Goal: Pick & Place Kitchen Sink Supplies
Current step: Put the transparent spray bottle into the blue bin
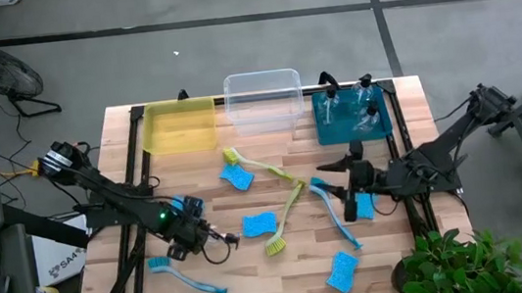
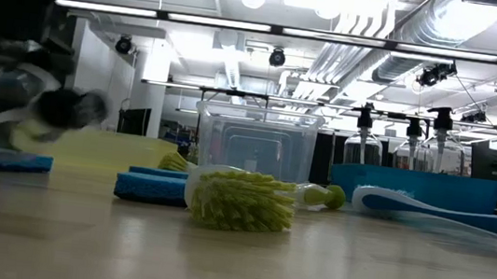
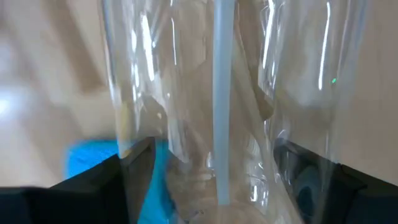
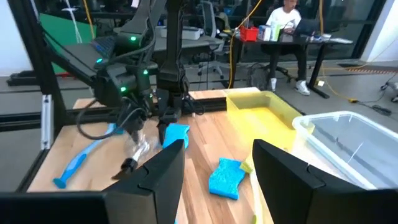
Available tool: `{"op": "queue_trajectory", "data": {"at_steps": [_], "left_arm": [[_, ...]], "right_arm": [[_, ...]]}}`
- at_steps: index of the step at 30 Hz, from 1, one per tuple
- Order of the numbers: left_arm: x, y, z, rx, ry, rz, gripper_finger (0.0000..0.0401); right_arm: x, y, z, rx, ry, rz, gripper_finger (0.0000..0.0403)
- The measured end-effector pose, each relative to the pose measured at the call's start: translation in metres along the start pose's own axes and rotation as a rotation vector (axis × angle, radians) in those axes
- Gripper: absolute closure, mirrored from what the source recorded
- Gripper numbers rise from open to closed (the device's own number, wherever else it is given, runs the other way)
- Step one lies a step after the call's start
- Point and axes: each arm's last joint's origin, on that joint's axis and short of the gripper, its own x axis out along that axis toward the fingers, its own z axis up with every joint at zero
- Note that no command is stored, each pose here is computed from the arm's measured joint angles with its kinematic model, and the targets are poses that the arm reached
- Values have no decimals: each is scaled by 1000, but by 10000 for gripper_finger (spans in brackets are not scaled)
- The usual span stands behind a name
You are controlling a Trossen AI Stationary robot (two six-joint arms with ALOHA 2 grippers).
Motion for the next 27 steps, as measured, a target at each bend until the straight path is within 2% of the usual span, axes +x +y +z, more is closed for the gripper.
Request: {"op": "queue_trajectory", "data": {"at_steps": [6,12,15,19,27], "left_arm": [[-24,5,29,23,-184,203,85],[-55,11,70,28,-492,427,85],[-66,17,86,25,-620,447,85],[-72,34,97,36,-710,459,85],[-69,86,105,2,-811,307,85]], "right_arm": [[21,13,-8,-54,-16,0,219],[50,33,-33,-124,7,11,219],[60,44,-43,-184,-17,-1,219],[63,55,-48,-238,-59,-4,219],[60,64,-50,-264,-80,-2,219]]}}
